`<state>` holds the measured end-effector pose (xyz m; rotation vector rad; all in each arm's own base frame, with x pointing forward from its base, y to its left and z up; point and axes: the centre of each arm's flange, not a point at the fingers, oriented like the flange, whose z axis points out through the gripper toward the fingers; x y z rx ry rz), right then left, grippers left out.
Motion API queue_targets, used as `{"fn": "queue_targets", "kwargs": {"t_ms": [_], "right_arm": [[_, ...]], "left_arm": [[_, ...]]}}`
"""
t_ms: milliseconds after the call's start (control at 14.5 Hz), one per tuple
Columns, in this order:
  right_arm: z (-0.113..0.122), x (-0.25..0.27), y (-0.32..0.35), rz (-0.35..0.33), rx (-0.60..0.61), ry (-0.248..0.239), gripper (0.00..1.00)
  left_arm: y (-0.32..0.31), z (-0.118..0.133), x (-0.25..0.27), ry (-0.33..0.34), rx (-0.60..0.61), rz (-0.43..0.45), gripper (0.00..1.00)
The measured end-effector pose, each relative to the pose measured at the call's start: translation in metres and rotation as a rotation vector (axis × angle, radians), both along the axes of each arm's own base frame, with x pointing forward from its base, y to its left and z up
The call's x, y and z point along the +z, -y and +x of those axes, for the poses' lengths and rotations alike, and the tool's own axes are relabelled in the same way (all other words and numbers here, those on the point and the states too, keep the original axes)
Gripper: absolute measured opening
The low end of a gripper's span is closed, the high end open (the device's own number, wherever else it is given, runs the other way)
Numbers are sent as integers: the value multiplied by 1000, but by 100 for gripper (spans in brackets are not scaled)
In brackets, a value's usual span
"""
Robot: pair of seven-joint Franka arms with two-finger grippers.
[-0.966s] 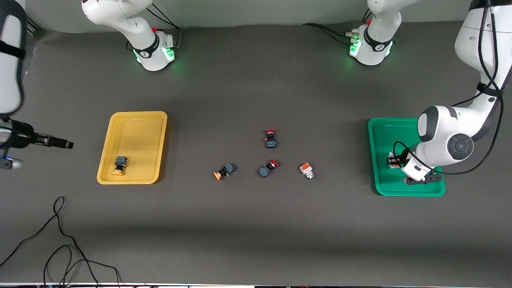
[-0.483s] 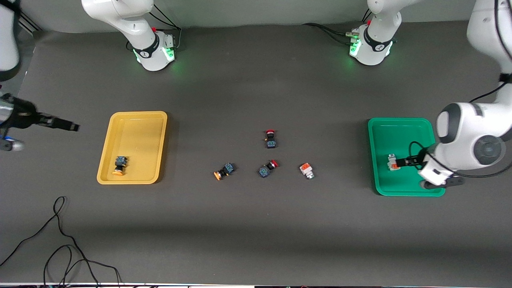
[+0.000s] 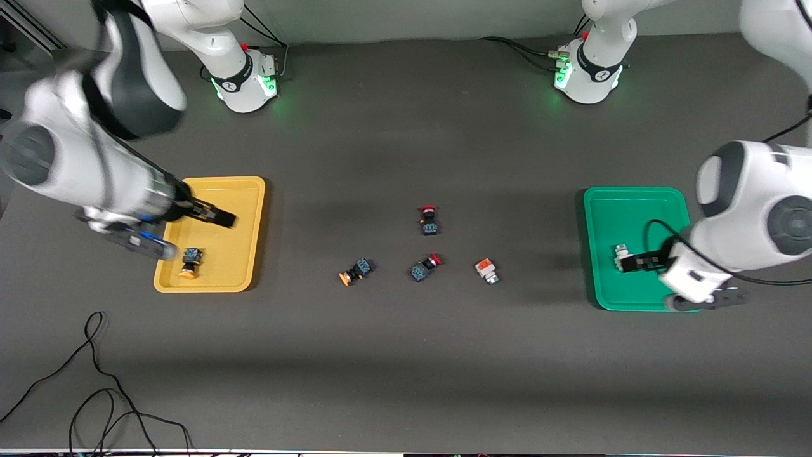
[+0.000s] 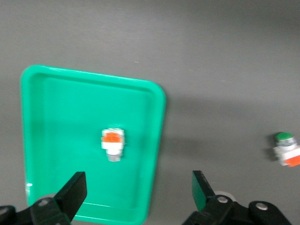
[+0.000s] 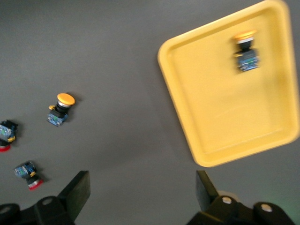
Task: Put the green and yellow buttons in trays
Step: 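Reach the right gripper to the second yellow button while the left gripper reaches green, then grasp and lift the yellow button with the right gripper while the left gripper lifts green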
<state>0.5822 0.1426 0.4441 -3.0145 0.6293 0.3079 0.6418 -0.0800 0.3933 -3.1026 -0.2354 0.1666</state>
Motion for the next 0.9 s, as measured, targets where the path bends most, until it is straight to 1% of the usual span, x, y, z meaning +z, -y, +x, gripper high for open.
{"fn": "queue_targets", "kwargs": {"t_ms": [276, 345, 483, 621, 690, 897], "right_arm": [[45, -79, -61, 36, -121, 5, 100], [53, -96, -76, 49, -151, 11, 100], [65, -130, -104, 64, -203, 39, 100], [65, -168, -130, 18, -241, 76, 100], [61, -188, -145, -7, -250, 89, 100], [41, -249, -188, -74, -275, 111, 100]], "left_arm": [[109, -18, -12, -4, 139, 9, 100], [134, -21, -16, 5, 182, 5, 100], [181, -27, -21, 20, 274, -5, 100], [218, -34, -26, 31, 354, -18, 100], [230, -37, -30, 32, 381, -21, 100], [248, -40, -63, 12, 415, -28, 100]]}}
